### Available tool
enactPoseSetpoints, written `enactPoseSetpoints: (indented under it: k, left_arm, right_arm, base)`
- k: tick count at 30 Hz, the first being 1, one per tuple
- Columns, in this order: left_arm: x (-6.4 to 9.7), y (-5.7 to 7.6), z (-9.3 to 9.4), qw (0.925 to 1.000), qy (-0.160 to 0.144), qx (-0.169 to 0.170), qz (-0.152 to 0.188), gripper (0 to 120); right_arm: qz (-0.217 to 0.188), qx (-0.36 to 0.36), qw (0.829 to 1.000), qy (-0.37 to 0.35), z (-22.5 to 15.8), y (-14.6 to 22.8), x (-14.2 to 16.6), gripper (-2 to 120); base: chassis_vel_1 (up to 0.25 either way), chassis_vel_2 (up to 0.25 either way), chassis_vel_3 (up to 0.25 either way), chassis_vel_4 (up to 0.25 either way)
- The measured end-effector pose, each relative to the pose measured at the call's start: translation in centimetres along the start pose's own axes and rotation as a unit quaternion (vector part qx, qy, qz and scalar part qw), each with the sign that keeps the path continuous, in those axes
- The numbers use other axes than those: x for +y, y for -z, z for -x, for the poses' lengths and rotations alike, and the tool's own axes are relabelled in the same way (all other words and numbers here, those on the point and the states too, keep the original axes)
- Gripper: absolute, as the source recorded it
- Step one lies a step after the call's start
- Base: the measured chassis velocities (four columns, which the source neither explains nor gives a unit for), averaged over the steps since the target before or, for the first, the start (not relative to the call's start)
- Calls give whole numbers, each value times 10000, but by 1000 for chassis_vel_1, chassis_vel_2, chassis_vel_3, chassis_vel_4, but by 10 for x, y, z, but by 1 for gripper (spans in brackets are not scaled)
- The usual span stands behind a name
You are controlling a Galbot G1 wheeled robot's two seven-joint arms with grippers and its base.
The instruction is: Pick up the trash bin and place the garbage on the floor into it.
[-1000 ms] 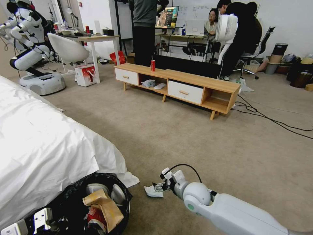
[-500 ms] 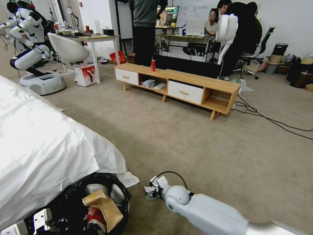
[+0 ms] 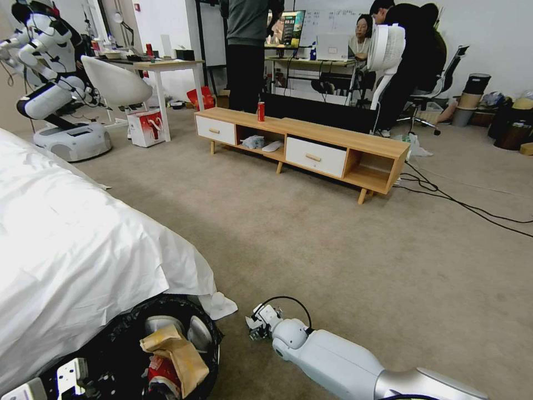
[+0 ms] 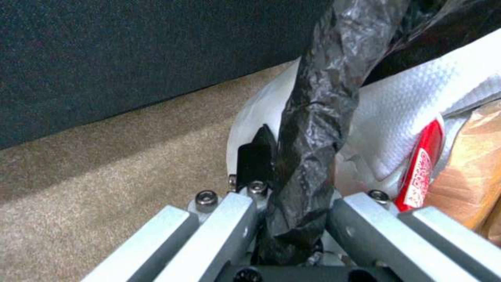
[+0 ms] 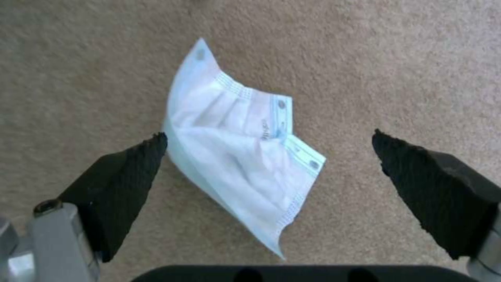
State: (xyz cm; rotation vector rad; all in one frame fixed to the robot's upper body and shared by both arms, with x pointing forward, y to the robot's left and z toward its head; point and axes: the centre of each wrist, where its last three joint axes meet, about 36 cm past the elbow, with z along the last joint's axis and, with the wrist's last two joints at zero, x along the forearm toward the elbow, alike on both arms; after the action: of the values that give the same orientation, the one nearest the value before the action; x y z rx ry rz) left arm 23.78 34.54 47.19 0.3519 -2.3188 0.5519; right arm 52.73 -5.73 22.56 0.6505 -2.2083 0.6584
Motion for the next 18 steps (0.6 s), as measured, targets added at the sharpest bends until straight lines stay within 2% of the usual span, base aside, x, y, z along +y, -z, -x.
enactPoseSetpoints:
  k: [5, 7, 11, 13, 17, 18]
  left_arm:
    - [0, 0, 1, 10000, 2, -3, 0, 0]
    - [0, 0, 2, 10000, -6, 5, -20, 0]
    - [0, 0, 2, 10000, -9, 1, -20, 0]
    - [0, 0, 2, 10000, -5, 0, -20, 0]
    - [-1, 0, 2, 10000, -8, 4, -21, 0]
    - [-1, 0, 3, 10000, -9, 6, -22, 0]
  right_arm:
    - [-43, -1, 10000, 16, 4, -4, 0, 100]
    - [-77, -83, 9999, 76, 9, -9, 8, 93]
    - [-84, -111, 9999, 91, 12, -10, 11, 92]
    - [-91, -165, 9997, 158, 13, -11, 17, 84]
    - [-97, -205, 9995, 221, 14, -11, 24, 76]
    - [-100, -252, 9993, 255, 15, -11, 28, 70]
  base:
    - [0, 0, 0, 0]
    - [0, 0, 0, 0]
    - [0, 0, 0, 0]
    - [0, 0, 0, 0]
    - [0, 0, 0, 0]
    - [0, 0, 0, 0]
